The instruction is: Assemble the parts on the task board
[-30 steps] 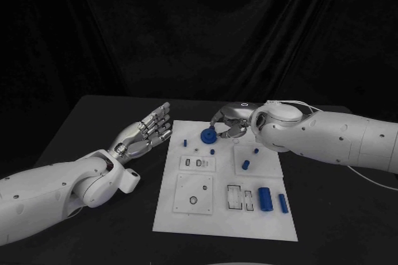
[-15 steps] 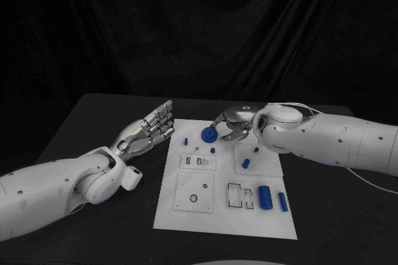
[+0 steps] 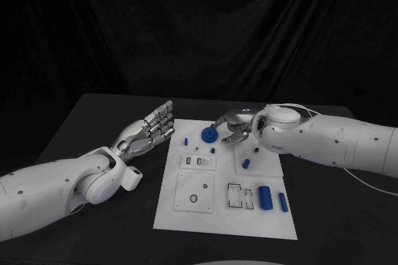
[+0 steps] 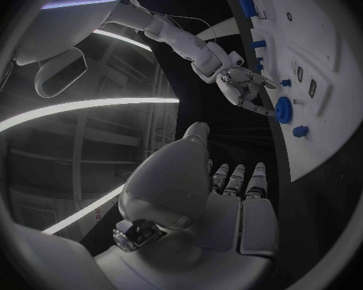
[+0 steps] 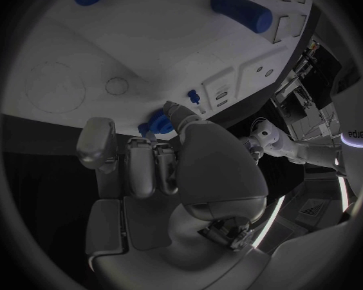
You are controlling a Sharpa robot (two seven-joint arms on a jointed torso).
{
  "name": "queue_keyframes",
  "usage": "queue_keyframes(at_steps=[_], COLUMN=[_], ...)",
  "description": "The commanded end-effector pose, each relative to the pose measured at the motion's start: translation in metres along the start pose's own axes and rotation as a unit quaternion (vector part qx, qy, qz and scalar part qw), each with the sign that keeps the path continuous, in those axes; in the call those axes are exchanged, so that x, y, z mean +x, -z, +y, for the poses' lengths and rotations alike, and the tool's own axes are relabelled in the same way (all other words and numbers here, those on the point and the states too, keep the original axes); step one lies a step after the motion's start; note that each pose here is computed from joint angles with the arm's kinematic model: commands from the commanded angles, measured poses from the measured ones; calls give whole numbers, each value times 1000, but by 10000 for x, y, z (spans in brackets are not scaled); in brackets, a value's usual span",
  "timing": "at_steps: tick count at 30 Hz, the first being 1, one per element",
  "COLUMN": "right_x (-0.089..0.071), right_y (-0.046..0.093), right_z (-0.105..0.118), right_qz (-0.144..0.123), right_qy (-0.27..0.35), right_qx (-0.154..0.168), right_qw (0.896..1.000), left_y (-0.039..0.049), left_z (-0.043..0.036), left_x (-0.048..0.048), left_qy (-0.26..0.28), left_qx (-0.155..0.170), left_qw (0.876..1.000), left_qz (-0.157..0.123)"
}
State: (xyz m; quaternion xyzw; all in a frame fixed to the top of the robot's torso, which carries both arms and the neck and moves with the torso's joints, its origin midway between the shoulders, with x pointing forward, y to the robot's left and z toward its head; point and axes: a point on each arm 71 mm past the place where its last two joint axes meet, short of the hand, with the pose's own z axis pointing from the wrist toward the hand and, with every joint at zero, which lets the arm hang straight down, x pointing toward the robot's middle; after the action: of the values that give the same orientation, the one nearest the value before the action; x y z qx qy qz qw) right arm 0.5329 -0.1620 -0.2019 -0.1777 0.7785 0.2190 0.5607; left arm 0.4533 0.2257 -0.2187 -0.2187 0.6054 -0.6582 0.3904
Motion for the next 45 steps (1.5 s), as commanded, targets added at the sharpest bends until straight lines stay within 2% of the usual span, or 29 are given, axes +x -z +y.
queue_keyframes(at_steps=[1, 15, 20, 26, 30, 34, 40, 45], right_x=[55, 41, 30, -143, -344, -411, -391, -242], right_y=[15, 101, 172, 358, 599, 771, 1012, 1175], right_z=[-38, -153, -224, -365, -529, -663, -908, -1079], right_qz=[14, -8, -20, -48, -67, -74, -70, -62], right_qy=[3, -1, -4, -3, -2, 2, 15, 12], right_qx=[14, 22, 32, 49, 73, 90, 117, 134], right_qw=[1000, 1000, 999, 998, 995, 993, 991, 989], left_y=[-8, 4, 13, 28, 23, 18, 11, 15], left_z=[-32, -26, -24, -18, -12, -7, -5, -3], left_x=[17, -6, -16, -40, -44, -42, -28, -31], left_qy=[4, 2, 0, -2, -2, -1, 0, 1], left_qx=[19, 17, 15, 12, 11, 10, 11, 10], left_qw=[1000, 1000, 1000, 1000, 1000, 1000, 1000, 1000], left_qz=[5, 2, 0, -3, -3, -2, 0, 0])
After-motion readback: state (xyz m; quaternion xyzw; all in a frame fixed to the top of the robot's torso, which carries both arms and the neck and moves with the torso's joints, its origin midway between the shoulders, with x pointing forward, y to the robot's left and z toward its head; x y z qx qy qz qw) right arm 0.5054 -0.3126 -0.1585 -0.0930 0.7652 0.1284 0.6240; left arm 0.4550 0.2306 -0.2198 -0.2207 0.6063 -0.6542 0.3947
